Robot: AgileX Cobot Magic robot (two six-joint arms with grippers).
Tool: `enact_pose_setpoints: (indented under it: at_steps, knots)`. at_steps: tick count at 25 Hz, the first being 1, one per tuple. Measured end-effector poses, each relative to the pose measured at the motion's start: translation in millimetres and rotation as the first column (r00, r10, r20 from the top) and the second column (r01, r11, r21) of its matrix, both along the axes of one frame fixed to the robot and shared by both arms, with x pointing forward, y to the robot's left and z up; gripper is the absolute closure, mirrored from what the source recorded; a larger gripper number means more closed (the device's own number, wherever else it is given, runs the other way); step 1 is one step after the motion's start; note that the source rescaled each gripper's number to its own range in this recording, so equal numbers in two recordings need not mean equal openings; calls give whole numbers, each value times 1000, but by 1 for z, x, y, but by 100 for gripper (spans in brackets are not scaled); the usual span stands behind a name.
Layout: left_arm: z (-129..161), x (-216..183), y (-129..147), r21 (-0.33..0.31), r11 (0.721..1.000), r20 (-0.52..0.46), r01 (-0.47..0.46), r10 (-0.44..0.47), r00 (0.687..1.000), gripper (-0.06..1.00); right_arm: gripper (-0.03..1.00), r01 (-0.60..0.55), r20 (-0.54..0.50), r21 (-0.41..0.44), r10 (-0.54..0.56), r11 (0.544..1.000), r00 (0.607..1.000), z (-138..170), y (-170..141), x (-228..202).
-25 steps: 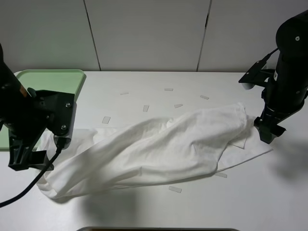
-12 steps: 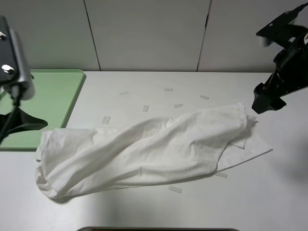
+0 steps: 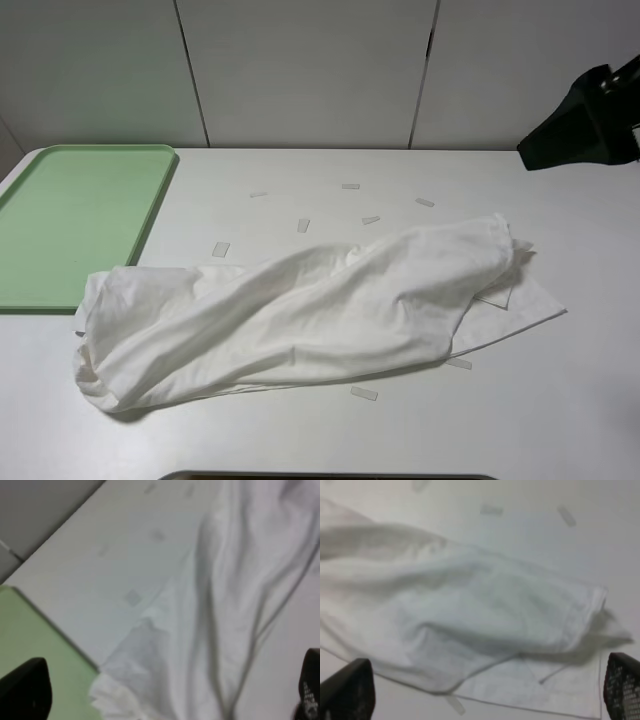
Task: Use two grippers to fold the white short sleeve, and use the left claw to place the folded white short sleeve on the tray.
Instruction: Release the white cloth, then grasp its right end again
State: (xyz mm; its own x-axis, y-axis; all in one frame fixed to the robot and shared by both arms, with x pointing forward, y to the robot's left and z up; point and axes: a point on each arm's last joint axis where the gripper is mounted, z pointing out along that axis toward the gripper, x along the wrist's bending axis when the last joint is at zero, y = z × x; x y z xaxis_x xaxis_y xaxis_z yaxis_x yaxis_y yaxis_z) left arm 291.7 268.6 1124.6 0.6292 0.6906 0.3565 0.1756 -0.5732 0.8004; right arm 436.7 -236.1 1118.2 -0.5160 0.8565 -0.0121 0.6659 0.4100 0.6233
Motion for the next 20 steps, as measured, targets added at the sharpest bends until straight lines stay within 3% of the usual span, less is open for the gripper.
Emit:
enact_pose_setpoints:
  at_steps: [2,3,5,9,13,16,20]
  knots:
    - [1,-23,5,-103,995,-7,7,-8,1000,-5,-3,-2,57,31,1,1000,998,13,-2,-15]
    - [1,-23,5,-103,995,-7,7,-8,1000,-5,-3,-2,57,31,1,1000,998,13,-2,-15]
    - [0,-40,10,-181,983,-16,1,-4,1000,-5,-3,-7,102,60,1,998,995,23,-4,-28]
    - [0,-69,22,-276,961,74,12,9,997,-5,-3,-22,151,120,3,993,989,36,-4,-46]
    - [-1,-89,31,-338,941,155,30,25,988,-5,-3,-41,185,136,15,990,983,42,-5,-58]
    - [-3,-96,35,-368,930,164,23,40,986,-5,-3,-56,210,135,26,989,977,46,-6,-64]
    - [-12,-94,35,-360,933,90,-13,49,995,-5,-3,-65,219,139,33,988,975,47,-6,-66]
